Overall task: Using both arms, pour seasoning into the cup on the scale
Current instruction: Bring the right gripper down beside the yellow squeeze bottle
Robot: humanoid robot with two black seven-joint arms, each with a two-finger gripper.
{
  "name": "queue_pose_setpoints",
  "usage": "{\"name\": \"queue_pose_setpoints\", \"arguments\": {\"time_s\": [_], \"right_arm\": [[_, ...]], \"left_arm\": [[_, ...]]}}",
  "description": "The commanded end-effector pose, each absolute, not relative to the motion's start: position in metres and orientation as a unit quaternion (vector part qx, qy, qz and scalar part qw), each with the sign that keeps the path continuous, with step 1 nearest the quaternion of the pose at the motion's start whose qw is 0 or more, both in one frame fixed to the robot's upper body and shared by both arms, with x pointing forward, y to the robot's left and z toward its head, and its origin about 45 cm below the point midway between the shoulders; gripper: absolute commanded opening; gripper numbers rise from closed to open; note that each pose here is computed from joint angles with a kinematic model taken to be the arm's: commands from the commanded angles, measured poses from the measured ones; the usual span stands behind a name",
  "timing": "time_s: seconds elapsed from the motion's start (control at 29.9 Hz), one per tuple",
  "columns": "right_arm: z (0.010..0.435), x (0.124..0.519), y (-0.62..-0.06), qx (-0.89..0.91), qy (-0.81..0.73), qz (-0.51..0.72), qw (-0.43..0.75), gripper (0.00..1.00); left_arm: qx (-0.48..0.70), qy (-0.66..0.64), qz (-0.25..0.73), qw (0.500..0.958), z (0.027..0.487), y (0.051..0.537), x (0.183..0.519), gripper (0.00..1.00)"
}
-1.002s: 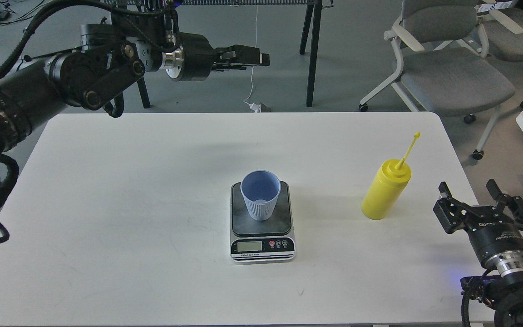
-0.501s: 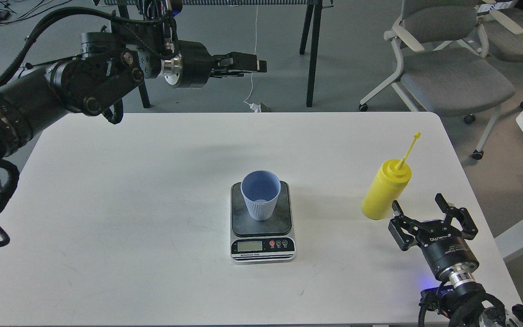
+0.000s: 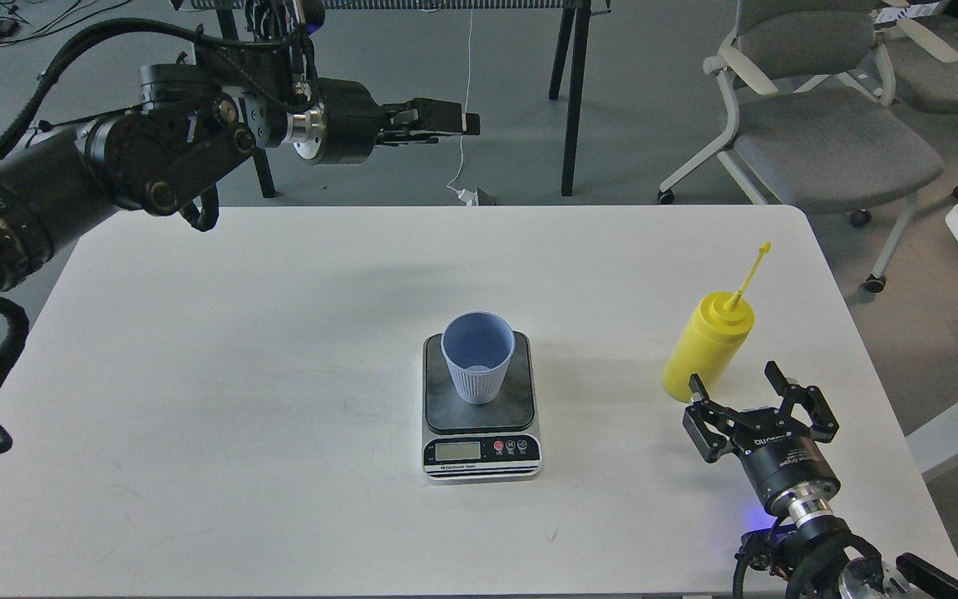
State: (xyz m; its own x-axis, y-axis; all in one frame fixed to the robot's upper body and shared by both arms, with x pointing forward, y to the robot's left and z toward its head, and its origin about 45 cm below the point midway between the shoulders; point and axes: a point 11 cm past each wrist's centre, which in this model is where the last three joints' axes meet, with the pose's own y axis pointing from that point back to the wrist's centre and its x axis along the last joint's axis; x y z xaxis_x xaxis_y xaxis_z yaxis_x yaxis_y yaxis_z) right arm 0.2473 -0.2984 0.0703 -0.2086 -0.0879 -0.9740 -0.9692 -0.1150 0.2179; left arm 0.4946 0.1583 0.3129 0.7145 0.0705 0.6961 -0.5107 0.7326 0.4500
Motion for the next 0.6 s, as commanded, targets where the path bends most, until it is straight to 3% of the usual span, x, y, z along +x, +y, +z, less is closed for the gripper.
{"name": "queue_pose_setpoints", "arguments": {"time_s": [0.0, 0.57], "right_arm": [[0.070, 0.250, -0.297, -0.493, 0.537, 0.560, 0.393, 0.99], [0.063, 0.269, -0.291, -0.500, 0.542, 0.554, 0.386, 0.99]], "left_arm": [[0.325, -0.338, 0.167, 0.867, 0.312, 0.158, 0.494, 0.72], [0.326, -0.332, 0.168, 0.869, 0.307, 0.161, 0.493, 0.72]]}}
